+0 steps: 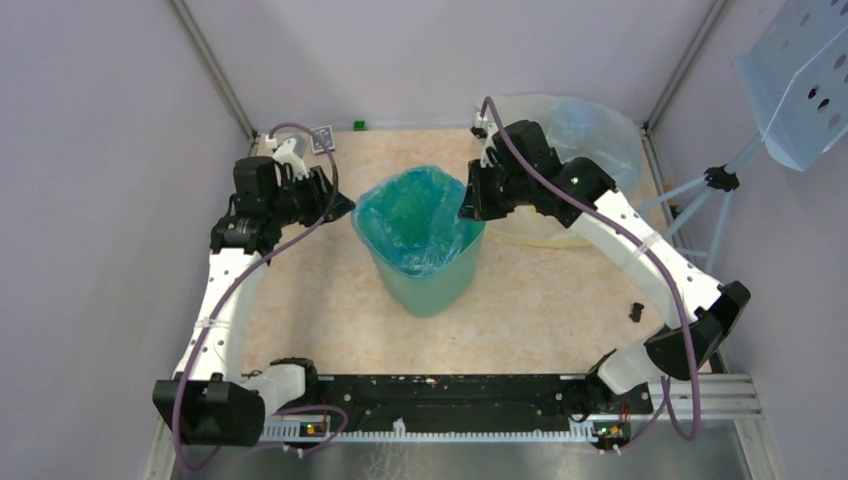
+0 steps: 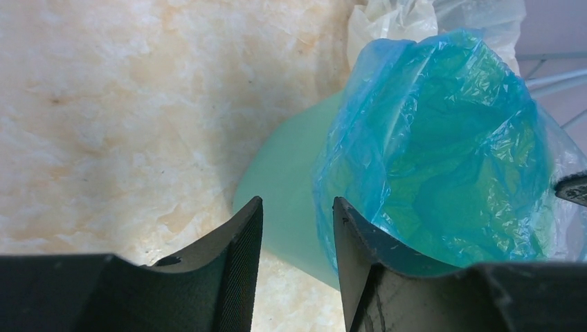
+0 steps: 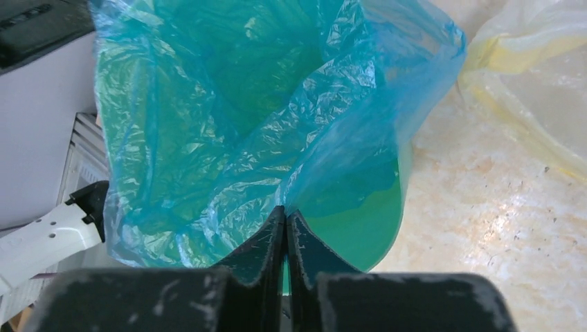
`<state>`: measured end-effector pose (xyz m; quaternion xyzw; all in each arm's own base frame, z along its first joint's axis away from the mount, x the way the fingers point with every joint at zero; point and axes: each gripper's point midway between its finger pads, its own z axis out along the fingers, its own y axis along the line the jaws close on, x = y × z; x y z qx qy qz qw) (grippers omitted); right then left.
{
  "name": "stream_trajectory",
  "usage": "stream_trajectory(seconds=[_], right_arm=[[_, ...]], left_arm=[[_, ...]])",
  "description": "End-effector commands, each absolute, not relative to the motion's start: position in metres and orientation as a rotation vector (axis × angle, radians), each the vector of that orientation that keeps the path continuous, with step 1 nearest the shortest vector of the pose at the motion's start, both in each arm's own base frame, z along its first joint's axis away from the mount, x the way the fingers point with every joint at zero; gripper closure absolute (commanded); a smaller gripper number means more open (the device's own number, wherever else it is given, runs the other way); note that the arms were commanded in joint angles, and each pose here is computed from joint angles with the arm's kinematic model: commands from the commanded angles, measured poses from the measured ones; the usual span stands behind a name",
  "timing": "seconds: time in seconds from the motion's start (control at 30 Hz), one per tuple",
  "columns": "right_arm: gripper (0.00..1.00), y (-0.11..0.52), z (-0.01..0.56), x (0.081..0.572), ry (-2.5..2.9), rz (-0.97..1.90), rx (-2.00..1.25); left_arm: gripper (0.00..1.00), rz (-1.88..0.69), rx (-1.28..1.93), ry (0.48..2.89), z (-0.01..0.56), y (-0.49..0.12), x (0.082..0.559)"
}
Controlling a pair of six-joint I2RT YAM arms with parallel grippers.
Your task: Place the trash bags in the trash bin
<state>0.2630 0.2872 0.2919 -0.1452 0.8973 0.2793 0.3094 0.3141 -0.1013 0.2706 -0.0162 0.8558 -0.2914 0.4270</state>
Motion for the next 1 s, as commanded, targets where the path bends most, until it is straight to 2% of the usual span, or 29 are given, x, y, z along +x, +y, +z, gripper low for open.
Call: stream_trajectory(seconds=[0.0, 0.23, 0.4, 0.5, 0.77, 0.97], right_arm=[[0.99, 0.283, 0.322, 0.253, 2.275, 0.794, -0.382], [1.00, 0.261, 0.324, 0.247, 2.226, 0.748, -0.343], [1.00, 0.240, 0.316, 0.244, 2.224, 0.702, -0.294], [1.00, 0.232, 0.308, 0.241, 2.232, 0.687, -0.286], [1.00, 0.232, 0.268, 0.228, 2.307, 0.718, -0.293], [1.00, 0.249, 0.231, 0.219, 2.332, 0.844, -0.301]], left_arm=[[0.53, -0.840, -0.012, 2.063, 0.281, -0.112, 0.316], [0.61, -0.949, -0.039, 2.054, 0.270, -0.117, 0.315], [0.76, -0.989, -0.043, 2.075, 0.260, -0.120, 0.314], [0.82, -1.019, -0.024, 2.081, 0.256, -0.124, 0.313], [0.84, -1.054, -0.005, 2.115, 0.237, -0.127, 0.305], [0.85, -1.071, -0.013, 2.148, 0.219, -0.129, 0.298]])
